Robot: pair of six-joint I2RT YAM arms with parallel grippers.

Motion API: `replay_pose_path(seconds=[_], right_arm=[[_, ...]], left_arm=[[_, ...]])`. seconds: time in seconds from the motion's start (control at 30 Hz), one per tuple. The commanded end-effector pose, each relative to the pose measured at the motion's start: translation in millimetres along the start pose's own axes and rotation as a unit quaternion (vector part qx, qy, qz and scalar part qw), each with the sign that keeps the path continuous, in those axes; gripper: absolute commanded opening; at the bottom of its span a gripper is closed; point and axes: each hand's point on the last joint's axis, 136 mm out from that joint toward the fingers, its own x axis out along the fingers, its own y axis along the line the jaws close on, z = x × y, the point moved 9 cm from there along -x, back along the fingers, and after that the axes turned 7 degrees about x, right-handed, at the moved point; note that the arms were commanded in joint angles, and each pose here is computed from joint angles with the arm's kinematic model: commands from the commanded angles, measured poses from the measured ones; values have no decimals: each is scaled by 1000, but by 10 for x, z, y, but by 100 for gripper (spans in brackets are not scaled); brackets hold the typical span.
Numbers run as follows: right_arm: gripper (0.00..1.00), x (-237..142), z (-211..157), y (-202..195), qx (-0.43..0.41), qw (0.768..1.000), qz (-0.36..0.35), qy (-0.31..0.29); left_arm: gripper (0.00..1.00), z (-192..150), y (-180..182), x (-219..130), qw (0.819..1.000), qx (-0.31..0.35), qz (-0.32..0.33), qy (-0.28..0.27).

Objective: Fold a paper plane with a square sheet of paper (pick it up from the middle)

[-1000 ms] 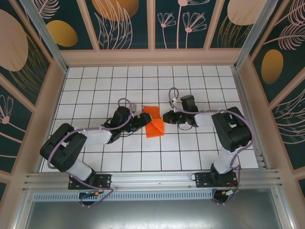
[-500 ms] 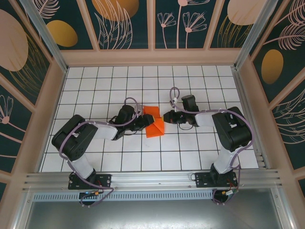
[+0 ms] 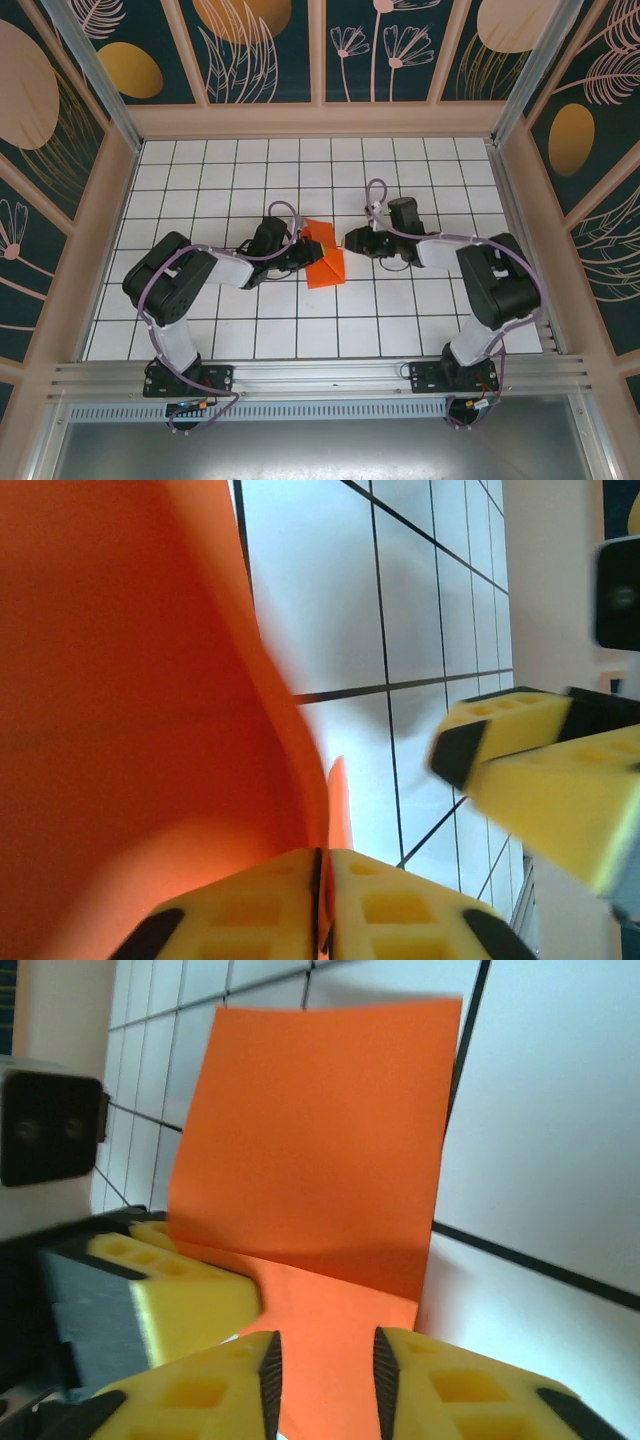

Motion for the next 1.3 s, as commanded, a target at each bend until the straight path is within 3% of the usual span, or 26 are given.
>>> replay_pose_path(seconds=[0.0, 0.07, 0.17, 0.27, 0.4, 0.47, 0.63, 0.87, 1.13, 1.27], right_arm=[[46, -248, 109, 131, 14, 998, -31, -50], [55, -369, 133, 194, 15, 996, -46, -77], [62, -535, 148, 276, 19, 991, -73, -115], [66, -705, 156, 341, 23, 983, -104, -151], [80, -904, 147, 437, 22, 973, -128, -190], [85, -968, 148, 464, 23, 970, -135, -202], [94, -1025, 130, 455, 35, 964, -149, -220], [95, -1026, 90, 396, 55, 960, -152, -228], [95, -1014, 25, 286, 72, 955, -172, -229], [95, -1005, 26, 255, 74, 953, -182, -231]], left_arm=[[6, 73, -28, 31, 999, 33, 6, -12], [4, 97, -49, -8, 999, 45, 23, -13], [3, 157, -118, -111, 995, 68, 71, -9], [4, 247, -235, -308, 986, 90, 143, 0], [4, 350, -470, -609, 972, 120, 202, 17], [5, 490, -664, -786, 962, 148, 228, -4], [5, 691, -796, -1194, 908, 189, 371, -37], [5, 819, -698, -1426, 811, 203, 546, -61], [6, 681, -263, -1089, 708, 213, 673, -6], [5, 576, -89, -737, 674, 235, 700, 30]])
